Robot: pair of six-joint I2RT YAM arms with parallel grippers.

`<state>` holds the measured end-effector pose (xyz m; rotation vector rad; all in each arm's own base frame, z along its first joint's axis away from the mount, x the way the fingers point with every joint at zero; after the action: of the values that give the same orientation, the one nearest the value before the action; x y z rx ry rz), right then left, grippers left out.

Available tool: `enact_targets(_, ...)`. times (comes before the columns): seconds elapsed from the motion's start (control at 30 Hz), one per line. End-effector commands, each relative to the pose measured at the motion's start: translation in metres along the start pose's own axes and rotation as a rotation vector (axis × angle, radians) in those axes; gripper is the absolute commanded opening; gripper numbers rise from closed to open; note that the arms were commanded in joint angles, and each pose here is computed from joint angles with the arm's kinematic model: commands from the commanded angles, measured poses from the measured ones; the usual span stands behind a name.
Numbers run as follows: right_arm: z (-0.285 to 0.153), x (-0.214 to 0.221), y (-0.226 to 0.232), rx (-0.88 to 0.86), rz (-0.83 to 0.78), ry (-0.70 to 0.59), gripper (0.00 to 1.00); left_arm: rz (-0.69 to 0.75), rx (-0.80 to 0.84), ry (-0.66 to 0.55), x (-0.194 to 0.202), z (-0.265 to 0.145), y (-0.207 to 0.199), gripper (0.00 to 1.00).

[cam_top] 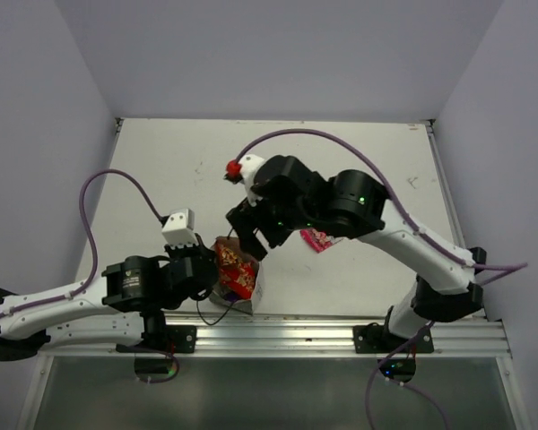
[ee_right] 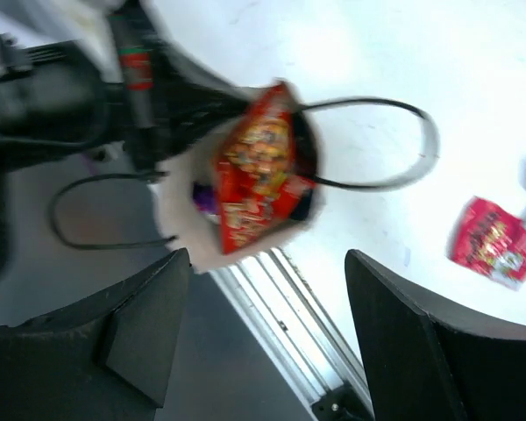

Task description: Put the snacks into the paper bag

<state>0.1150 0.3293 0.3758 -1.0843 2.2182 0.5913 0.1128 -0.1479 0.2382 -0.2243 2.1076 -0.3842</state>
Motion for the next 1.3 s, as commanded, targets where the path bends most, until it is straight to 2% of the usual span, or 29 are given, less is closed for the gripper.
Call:
enact_targets(0.0,-0.009,0.011,-0.060,0.130,0.154,-0.033,0.75,-0.020,0.030,-0.021,-0.005,0.000,-0.010,0.00)
enact_targets(0.03,-0.006,0.017,-0.076,0.169,0.189,-0.036,0.75,-0.022,0.034,-0.022,-0.006,0.000,-0.011,0.00)
enact_targets(0.07,-0.017,0.014,-0.091,0.180,0.211,-0.127,0.76,-0.018,0.035,-0.022,-0.006,0.000,-0.012,0.00)
enact_targets(0.1,0.004,0.039,-0.111,0.227,0.244,-0.058,0.77,-0.018,0.037,-0.020,-0.005,0.000,-0.012,0.00)
enact_targets(0.2,0.018,0.068,-0.184,0.353,0.389,-0.068,0.77,-0.021,0.040,-0.020,-0.005,0.000,-0.014,0.00)
enact_targets(0.27,0.031,0.076,-0.203,0.378,0.413,-0.080,0.77,-0.023,0.045,-0.017,-0.005,0.000,-0.014,0.00)
enact_targets(0.3,0.043,0.092,-0.213,0.388,0.441,-0.039,0.77,-0.022,0.044,-0.015,-0.005,0.000,-0.014,0.00)
enact_targets(0.53,0.110,0.134,-0.240,0.371,0.477,0.033,0.77,-0.029,0.048,-0.012,-0.005,0.000,-0.017,0.00)
enact_targets(0.83,0.158,0.169,-0.271,0.419,0.467,0.131,0.76,-0.033,0.041,-0.010,-0.006,-0.002,-0.015,0.00)
enact_targets(1.23,0.188,0.216,-0.290,0.507,0.484,0.287,0.76,-0.040,0.029,-0.010,-0.009,-0.005,-0.007,0.00)
enact_targets(1.27,0.189,0.219,-0.290,0.508,0.490,0.293,0.73,-0.039,0.027,-0.013,-0.009,-0.005,-0.007,0.00)
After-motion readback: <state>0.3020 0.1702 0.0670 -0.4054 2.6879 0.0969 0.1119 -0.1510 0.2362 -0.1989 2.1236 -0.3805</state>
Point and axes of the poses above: each gripper's point midway between its finger pads, its own z axis out along the fingers, its own y axis along the line the jaws close on, x = y × z, the point moved 5 cm from there along -z, back along the fingers
